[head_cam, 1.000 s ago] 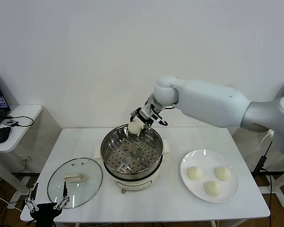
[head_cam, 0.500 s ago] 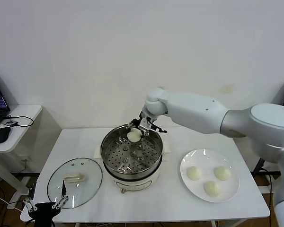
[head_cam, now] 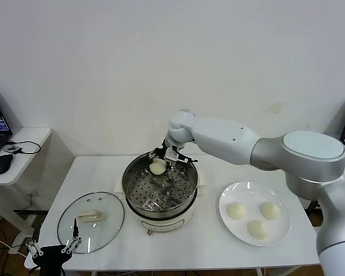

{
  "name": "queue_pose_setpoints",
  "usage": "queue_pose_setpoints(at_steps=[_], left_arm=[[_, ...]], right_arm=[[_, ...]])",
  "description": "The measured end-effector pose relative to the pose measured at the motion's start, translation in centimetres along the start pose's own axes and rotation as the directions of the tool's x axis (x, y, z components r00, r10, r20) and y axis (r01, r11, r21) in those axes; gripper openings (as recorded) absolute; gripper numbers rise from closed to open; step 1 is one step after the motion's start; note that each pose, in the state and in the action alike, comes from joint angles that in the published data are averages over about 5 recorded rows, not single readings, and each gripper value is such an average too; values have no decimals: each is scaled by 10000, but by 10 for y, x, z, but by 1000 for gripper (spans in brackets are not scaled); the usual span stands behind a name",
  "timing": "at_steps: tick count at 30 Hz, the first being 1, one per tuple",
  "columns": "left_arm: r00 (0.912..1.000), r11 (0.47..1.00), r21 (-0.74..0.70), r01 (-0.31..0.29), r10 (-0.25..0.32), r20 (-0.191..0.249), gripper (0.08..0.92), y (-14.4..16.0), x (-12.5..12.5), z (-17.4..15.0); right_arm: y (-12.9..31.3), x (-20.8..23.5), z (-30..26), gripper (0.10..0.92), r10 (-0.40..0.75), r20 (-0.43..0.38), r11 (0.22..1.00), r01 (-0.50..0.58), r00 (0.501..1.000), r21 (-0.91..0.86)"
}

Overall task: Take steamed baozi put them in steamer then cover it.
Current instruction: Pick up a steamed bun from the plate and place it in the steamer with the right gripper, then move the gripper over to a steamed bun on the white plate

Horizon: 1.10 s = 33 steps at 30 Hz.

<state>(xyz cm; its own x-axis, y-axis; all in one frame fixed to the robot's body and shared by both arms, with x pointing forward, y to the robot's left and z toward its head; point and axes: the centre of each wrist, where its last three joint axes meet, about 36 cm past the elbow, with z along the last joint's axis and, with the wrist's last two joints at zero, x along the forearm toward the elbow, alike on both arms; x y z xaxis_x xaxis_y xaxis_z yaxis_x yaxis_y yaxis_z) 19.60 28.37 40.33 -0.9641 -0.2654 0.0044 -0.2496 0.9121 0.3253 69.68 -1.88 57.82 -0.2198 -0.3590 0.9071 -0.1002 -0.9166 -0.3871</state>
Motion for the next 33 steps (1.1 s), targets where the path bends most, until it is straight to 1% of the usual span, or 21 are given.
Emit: queue_pose_setpoints(at_steps=[3, 9, 12, 16, 19, 23, 28, 33], left_arm=[[10000, 10000, 24, 8, -8, 50, 823, 0, 0, -2], [9999, 10000, 29, -31, 30, 154, 823, 1, -2, -7], [9998, 10000, 31, -66, 66, 201, 823, 2, -3, -10], [9996, 9999, 38, -159, 158, 244, 823, 1, -5, -13], [9993, 9997, 38, -241, 239, 271, 823, 0, -6, -14], [9991, 9995, 47, -328, 327, 285, 823, -1, -7, -14], [9990, 9992, 60, -392, 390, 233, 823, -3, -5, -13], [9991, 9993, 54, -379, 378, 190, 823, -4, -5, -12]], right_arm=[[-1, 3, 2, 818, 37, -1, 10000, -37, 10000, 39], [-2, 23, 4, 823, 36, -98, 9991, -40, 9999, -413], [-1, 46, 5, 823, -27, -396, 9937, -18, 9992, -1120], [11, 85, 6, 823, -249, -1006, 9650, -24, 9946, -2621], [31, 115, 5, 823, -458, -1373, 9213, -113, 9895, -3887], [70, 143, -4, 823, -799, -1575, 8416, -180, 9843, -5398], [131, 164, -23, 823, -1275, -1549, 7319, -125, 9797, -6812], [187, 170, -47, 823, -1670, -1336, 6372, 36, 9769, -7707]])
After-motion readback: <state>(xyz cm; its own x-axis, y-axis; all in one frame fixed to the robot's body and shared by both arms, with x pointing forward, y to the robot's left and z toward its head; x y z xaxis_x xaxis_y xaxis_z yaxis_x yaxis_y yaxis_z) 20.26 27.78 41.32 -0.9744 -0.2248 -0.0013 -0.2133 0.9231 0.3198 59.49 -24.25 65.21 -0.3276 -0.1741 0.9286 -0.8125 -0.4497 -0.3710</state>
